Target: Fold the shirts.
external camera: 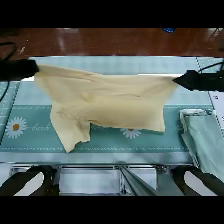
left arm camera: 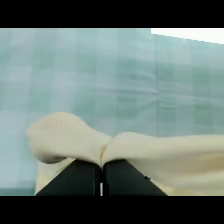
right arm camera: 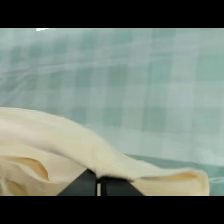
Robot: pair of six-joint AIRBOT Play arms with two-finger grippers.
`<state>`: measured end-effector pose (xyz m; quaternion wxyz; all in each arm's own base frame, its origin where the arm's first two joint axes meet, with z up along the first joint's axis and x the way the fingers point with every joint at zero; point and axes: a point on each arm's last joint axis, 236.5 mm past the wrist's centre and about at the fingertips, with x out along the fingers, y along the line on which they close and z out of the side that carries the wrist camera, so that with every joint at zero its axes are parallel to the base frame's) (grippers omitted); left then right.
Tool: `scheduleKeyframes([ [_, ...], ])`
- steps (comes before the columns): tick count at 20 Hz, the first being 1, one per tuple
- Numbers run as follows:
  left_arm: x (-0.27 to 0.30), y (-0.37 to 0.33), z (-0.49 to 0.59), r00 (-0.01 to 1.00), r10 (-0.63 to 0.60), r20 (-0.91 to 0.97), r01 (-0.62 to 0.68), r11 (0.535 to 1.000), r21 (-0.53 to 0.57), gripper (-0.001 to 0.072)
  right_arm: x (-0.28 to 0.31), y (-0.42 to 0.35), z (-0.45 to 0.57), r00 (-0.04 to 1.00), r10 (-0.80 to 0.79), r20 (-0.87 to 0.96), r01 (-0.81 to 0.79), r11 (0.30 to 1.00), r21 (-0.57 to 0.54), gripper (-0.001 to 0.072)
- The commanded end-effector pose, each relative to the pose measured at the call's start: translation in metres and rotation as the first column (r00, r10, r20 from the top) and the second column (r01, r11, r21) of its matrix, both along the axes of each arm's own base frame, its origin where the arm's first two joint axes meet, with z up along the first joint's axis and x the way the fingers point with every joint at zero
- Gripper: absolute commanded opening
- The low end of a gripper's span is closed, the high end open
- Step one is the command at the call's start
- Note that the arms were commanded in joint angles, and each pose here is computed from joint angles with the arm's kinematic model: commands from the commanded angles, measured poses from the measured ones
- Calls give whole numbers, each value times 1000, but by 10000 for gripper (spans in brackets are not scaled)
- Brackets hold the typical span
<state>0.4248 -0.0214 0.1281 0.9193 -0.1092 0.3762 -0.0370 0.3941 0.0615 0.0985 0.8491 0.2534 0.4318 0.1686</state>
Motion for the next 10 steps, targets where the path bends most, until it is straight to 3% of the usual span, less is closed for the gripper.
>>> scheduleKeyframes([
  [1, 61, -6, -61, 998, 64, -2, -64, 992, -105, 19, 76, -3, -72, 995, -53, -84, 61, 994, 92, 26],
  [4, 77, -11, -108, 993, 80, -87, -92, 984, -149, 19, 122, -1, -97, 984, -88, -153, 119, 971, 207, 27],
  [5, 78, -11, -119, 990, 88, -111, -106, 981, -163, 21, 132, -1, -101, 979, -100, -178, 141, 962, 234, 84],
  [6, 80, -8, -126, 983, 118, -138, -144, 971, -191, 83, 140, -1, -101, 976, -105, -190, 153, 955, 255, 289],
  [7, 80, -3, -126, 976, 146, -162, -179, 960, -213, 315, 145, 0, -95, 980, -94, -178, 139, 955, 261, 414],
  [8, 82, 7, -120, 971, 168, -169, -204, 953, -225, 506, 149, -3, -84, 985, -82, -152, 120, 958, 260, 415],
  [10, 72, 38, -104, 963, 155, -220, -200, 959, -199, 509, 150, -19, -48, 994, -53, -101, 78, 960, 268, 414],
])
